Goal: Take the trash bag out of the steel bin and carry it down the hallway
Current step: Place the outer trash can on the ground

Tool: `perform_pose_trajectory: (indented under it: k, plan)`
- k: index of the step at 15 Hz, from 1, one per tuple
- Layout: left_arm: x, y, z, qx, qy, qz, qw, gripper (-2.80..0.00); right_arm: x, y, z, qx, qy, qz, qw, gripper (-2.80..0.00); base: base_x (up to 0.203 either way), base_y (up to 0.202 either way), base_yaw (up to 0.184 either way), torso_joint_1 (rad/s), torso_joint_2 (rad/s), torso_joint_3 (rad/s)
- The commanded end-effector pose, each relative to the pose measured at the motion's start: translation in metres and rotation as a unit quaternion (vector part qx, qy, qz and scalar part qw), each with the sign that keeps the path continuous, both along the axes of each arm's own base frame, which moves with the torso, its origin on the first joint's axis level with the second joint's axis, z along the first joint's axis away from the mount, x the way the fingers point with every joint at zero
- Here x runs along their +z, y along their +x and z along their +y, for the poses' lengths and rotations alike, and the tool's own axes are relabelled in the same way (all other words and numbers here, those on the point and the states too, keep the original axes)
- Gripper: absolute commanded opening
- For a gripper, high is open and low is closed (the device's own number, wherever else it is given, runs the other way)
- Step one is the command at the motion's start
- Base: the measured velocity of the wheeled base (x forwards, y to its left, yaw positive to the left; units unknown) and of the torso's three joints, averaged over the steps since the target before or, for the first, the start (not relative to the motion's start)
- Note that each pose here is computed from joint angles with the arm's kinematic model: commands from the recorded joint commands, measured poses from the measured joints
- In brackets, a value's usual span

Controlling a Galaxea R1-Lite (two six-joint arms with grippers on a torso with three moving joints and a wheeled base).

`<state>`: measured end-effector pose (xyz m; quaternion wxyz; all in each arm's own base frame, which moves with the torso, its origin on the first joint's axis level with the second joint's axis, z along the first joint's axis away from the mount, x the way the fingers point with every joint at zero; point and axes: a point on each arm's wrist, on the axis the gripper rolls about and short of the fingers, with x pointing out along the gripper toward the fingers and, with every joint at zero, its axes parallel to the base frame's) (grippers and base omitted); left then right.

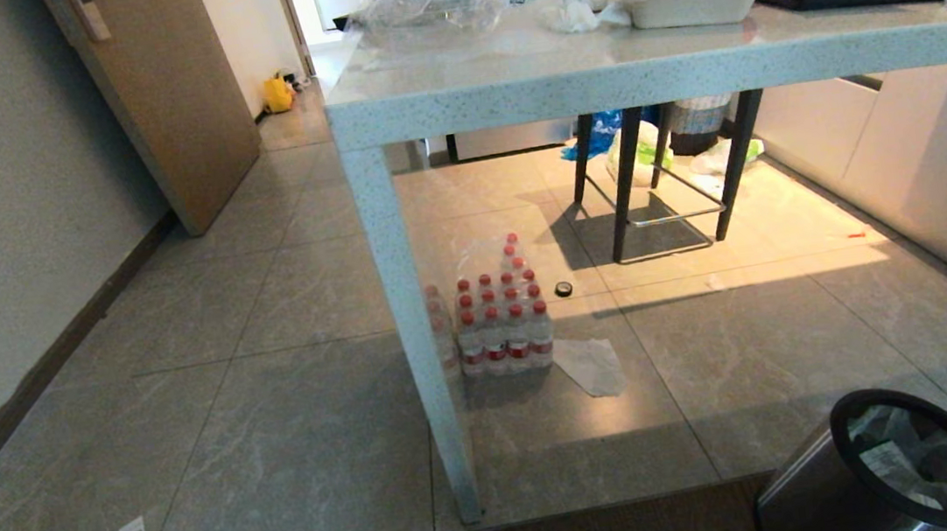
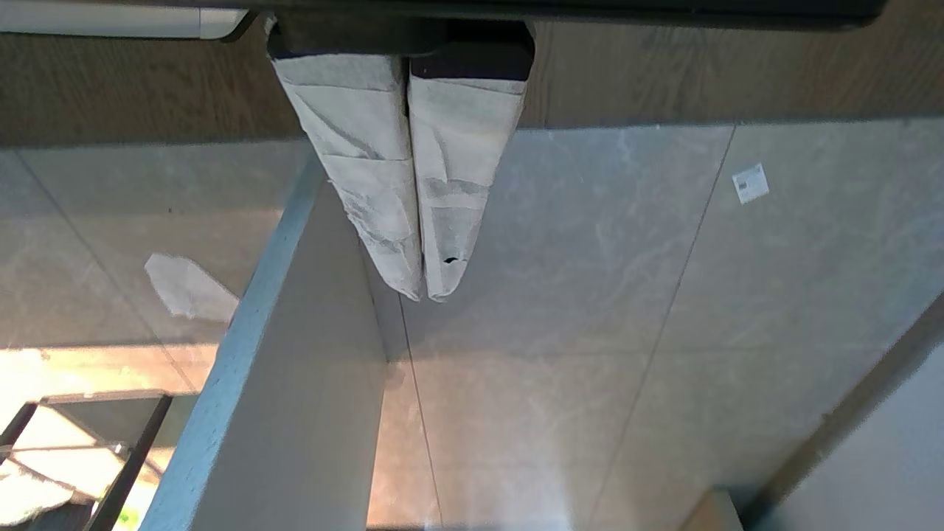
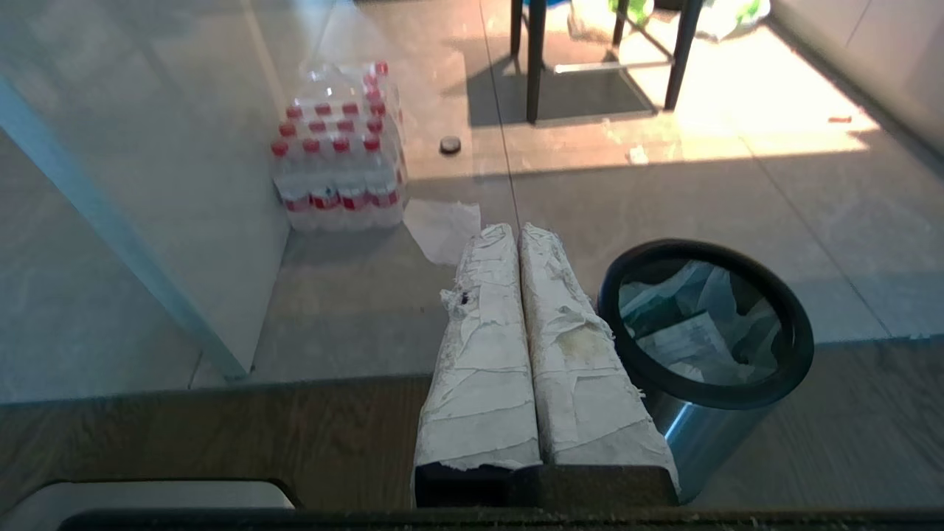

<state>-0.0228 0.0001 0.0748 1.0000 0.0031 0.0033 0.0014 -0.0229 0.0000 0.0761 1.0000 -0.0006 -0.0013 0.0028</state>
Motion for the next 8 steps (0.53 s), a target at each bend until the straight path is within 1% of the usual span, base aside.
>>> perform_pose_trajectory:
  k: [1, 8]
  plan:
    - [0.0, 0.0, 0.0, 0.0, 0.0, 0.0, 1.0, -2.8, 0.0, 0.0, 0.0, 0.0, 0.0, 0.0, 1.0, -2.8, 0.0, 0.0, 0.0, 0.002, 0.0, -0.193]
    - [0.0, 0.0, 0.0, 0.0, -0.002, 0.0, 1.0, -2.8, 0.0, 0.0, 0.0, 0.0, 0.0, 0.0, 1.0, -2.8, 0.0, 0.0, 0.0, 0.003, 0.0, -0.199]
